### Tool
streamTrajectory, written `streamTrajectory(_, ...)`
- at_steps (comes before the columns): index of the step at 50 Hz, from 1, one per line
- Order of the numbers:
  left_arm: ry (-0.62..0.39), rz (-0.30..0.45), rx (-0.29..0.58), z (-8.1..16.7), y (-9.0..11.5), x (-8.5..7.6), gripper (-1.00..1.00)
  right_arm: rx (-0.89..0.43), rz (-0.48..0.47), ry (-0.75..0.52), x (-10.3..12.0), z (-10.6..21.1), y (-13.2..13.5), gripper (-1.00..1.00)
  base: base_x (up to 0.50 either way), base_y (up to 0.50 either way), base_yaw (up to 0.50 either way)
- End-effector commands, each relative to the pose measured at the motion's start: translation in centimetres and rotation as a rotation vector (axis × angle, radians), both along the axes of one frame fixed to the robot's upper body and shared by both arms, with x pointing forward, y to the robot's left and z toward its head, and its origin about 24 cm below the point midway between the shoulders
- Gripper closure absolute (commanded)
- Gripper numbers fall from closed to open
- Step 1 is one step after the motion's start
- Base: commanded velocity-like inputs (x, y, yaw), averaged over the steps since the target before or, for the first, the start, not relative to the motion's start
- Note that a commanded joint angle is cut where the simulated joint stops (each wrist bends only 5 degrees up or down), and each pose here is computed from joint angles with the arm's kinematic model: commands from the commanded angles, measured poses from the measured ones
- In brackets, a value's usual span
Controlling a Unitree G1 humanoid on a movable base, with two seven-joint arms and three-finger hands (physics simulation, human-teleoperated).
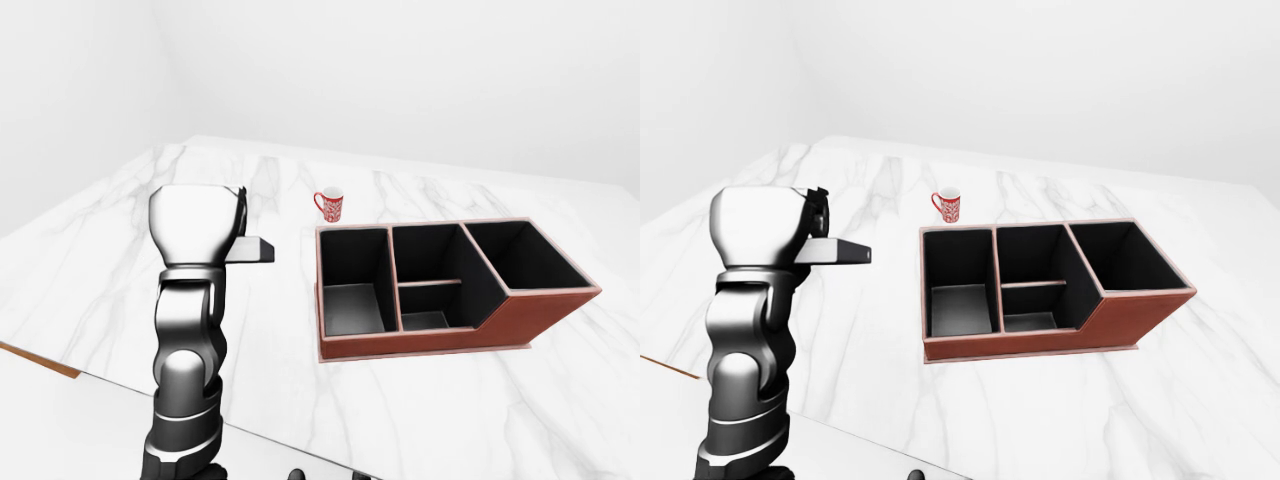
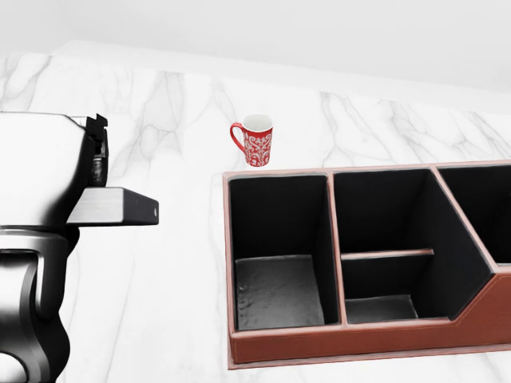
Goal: Pick up the book and place it in the left compartment of the caddy.
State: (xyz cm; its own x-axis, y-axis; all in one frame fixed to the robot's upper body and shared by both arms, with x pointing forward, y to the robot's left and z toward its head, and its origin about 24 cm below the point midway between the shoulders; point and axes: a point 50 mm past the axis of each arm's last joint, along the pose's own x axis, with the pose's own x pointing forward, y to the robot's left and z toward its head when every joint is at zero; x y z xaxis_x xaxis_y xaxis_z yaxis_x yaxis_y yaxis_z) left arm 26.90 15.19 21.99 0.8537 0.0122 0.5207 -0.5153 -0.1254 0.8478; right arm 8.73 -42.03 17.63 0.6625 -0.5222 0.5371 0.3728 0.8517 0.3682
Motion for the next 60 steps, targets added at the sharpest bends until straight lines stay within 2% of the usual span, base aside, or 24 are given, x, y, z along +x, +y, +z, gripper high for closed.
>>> streamTrajectory(1, -0.062, -0.032, 0.0, 1.4, -1.4, -0.8, 1.0, -0.003, 0.0, 0.003, 0.0, 0.0, 0.0, -1.0, 0.0, 0.0, 0.0)
streamTrajectory(8, -0.072, -0.052, -0.007, 2.0, -2.2, -1.3, 1.0, -0.006, -0.003, 0.001, -0.1, 0.1, 0.0, -1.0, 0.0, 0.0, 0.0)
streamTrajectory(16, -0.124, -0.087, -0.029, 2.4, -3.0, -2.6, 1.0, -0.003, 0.004, 0.019, 0.1, -0.4, 0.1, -1.0, 0.0, 0.0, 0.0)
streamTrajectory(23, -0.148, -0.174, -0.006, 2.7, -4.8, -3.6, 1.0, -0.002, 0.003, 0.021, 0.2, -0.4, 0.1, -1.0, 0.0, 0.0, 0.0)
streamTrajectory(33, -0.157, -0.236, 0.013, 3.1, -6.8, -4.7, 1.0, -0.002, 0.005, 0.023, 0.2, -0.4, 0.0, -1.0, 0.0, 0.0, 0.0)
streamTrajectory(45, -0.149, -0.282, 0.042, 2.5, -8.5, -5.1, 1.0, -0.004, 0.007, 0.026, 0.2, -0.5, 0.1, -1.0, 0.0, 0.0, 0.0)
streamTrajectory(60, -0.124, -0.305, 0.072, 1.4, -9.0, -5.1, 1.0, -0.01, 0.0, 0.026, 0.1, -0.3, 0.1, -1.0, 0.0, 0.0, 0.0)
